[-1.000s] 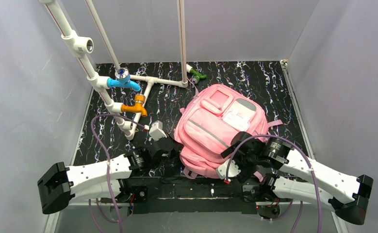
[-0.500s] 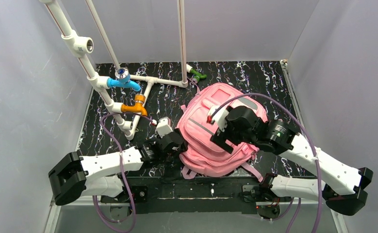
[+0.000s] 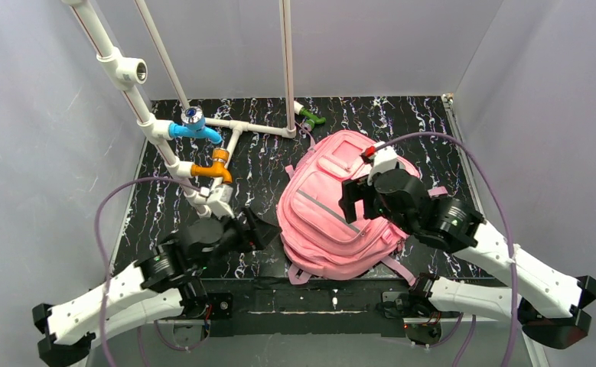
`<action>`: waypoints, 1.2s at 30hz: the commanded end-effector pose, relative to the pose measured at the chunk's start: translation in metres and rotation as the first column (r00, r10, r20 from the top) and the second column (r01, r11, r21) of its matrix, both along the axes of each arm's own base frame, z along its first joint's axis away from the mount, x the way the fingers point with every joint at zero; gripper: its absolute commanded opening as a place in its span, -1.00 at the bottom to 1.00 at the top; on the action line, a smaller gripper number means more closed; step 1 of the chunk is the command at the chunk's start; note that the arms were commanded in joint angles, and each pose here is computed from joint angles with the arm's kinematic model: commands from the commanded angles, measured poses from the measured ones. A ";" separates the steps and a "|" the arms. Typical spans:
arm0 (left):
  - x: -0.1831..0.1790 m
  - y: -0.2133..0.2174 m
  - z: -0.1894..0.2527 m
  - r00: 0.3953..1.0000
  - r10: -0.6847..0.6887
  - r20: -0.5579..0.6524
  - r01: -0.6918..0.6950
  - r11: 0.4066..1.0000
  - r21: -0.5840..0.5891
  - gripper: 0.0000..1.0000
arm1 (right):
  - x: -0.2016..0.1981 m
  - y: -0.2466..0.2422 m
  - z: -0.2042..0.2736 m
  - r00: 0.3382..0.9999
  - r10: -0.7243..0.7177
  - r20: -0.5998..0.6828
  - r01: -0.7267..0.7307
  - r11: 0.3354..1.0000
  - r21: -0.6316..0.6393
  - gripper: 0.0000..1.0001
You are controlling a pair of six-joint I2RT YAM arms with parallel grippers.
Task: Pack the student bag
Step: Adjust the student bag at the center of the board.
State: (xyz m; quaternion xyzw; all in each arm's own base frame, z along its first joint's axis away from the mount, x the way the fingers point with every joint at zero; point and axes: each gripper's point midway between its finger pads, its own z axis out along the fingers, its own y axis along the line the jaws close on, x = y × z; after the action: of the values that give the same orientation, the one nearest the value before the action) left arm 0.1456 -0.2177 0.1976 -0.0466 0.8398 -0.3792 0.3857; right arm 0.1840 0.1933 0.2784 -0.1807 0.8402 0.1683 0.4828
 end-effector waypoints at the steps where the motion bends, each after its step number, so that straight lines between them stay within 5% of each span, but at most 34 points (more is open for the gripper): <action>1: -0.020 0.027 0.026 0.988 -0.096 0.117 0.094 0.995 0.018 0.54 | -0.005 0.013 -0.022 0.995 0.074 -0.064 -0.078 0.995 -0.061 0.97; 4: -0.028 0.036 0.052 0.961 -0.151 0.231 0.154 0.988 0.007 0.54 | -0.025 0.029 -0.069 0.958 0.203 -0.204 -0.248 0.941 -0.231 0.97; 9: -0.039 0.048 0.083 0.914 -0.204 0.350 0.213 0.977 0.012 0.54 | -0.074 0.083 -0.084 0.922 0.373 -0.103 -0.375 0.795 -0.477 0.97; 15: -0.045 0.076 0.111 0.885 -0.158 0.437 0.179 0.984 -0.005 0.55 | -0.084 0.101 -0.131 0.948 0.319 -0.010 -0.231 0.665 -0.710 0.94; 18: -0.045 0.089 0.119 0.875 -0.125 0.468 0.150 0.989 -0.015 0.57 | -0.083 0.108 -0.142 0.952 0.297 0.071 -0.130 0.606 -0.784 0.60; 29: -0.044 0.113 0.115 0.880 -0.049 0.473 0.074 0.997 -0.035 0.60 | -0.144 0.175 -0.166 0.895 0.446 0.015 -0.241 0.510 -0.826 0.60; 36: -0.048 0.125 0.122 0.875 -0.005 0.485 0.059 0.994 -0.096 0.61 | -0.111 0.157 -0.192 0.925 0.377 0.044 -0.168 0.512 -0.843 0.51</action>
State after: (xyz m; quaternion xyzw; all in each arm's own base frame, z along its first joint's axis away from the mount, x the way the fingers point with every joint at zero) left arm 0.0973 -0.1031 0.3131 0.0583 0.7029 -0.4308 0.5630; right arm 0.0588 0.3558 0.0876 -0.5529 0.7178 -0.1773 0.3842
